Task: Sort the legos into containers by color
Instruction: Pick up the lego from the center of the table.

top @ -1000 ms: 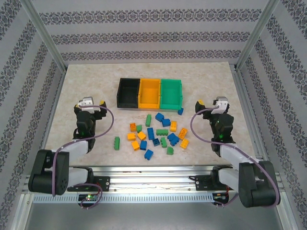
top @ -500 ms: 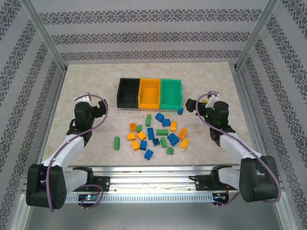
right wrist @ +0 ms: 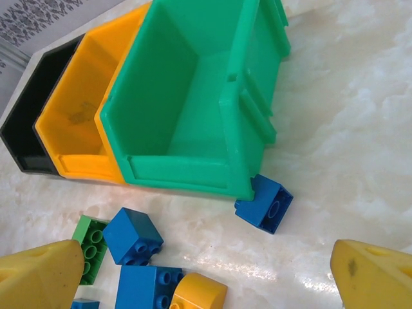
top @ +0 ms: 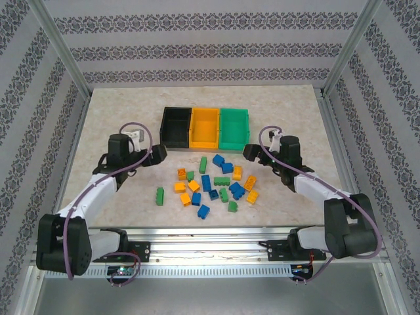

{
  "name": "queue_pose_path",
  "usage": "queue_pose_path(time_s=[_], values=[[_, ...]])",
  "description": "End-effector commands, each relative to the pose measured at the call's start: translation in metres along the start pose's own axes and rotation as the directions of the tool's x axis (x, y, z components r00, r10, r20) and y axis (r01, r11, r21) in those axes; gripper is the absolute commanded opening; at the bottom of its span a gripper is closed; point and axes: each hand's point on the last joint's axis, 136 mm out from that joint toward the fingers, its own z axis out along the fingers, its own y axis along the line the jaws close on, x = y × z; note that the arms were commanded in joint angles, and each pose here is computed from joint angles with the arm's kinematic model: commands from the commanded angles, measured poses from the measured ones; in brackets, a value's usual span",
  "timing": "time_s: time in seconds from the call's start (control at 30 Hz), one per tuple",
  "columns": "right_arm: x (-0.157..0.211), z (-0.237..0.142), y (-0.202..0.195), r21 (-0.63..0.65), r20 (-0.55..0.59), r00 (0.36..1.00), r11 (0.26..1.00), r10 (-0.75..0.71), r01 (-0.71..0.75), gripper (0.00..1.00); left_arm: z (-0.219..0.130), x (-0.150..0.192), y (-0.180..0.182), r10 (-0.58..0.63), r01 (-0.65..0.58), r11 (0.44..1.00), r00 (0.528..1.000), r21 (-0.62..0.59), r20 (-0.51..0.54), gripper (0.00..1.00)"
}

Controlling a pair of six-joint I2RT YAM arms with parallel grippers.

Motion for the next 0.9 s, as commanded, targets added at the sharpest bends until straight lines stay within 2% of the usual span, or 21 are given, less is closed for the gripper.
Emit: queue_pose_path(time_s=[0.0,0.13,0.3,0.43,0.57,0.67,0.8,0.87], values=[[0.005,0.008,0.003,-0.021,-0.017,1.0,1.0,0.008,-0.009,0.98,0.008,0.027,-0.033,0.038,-0.028,0.997,0.985,0.066,-0.166,0.99],[0.014,0.015,0.016,-0.029,-0.046,0.998,0.999,-0.035,0.034,0.98,0.018,0.036,-0.051,0.118,-0.114,0.993,0.968,0.031,-0.22,0.99],[0.018,0.014,0.032,0.011,-0.02,0.988,0.988,-0.155,0.156,0.98,0.035,0.047,-0.081,0.185,-0.174,0.983,0.946,0.065,-0.268,0.98],[0.014,0.01,0.036,0.017,0.003,0.985,0.984,-0.175,0.175,0.98,0.057,0.059,-0.087,0.206,-0.203,0.978,0.916,0.046,-0.345,0.87],[0.017,0.012,0.029,0.048,0.015,0.983,0.982,-0.184,0.183,0.98,0.081,0.067,-0.091,0.204,-0.22,0.975,0.897,0.002,-0.392,0.85],[0.017,0.011,0.026,0.063,0.02,0.982,0.98,-0.19,0.188,0.98,0.096,0.076,-0.097,0.232,-0.268,0.963,0.871,-0.024,-0.433,0.74],[0.016,0.01,0.024,0.073,0.029,0.981,0.979,-0.194,0.191,0.98,0.113,0.085,-0.093,0.263,-0.357,0.928,0.827,-0.104,-0.497,0.72],[0.015,0.009,0.026,0.069,0.036,0.979,0.978,-0.201,0.198,0.98,0.118,0.086,-0.088,0.264,-0.389,0.91,0.81,-0.142,-0.524,0.62]])
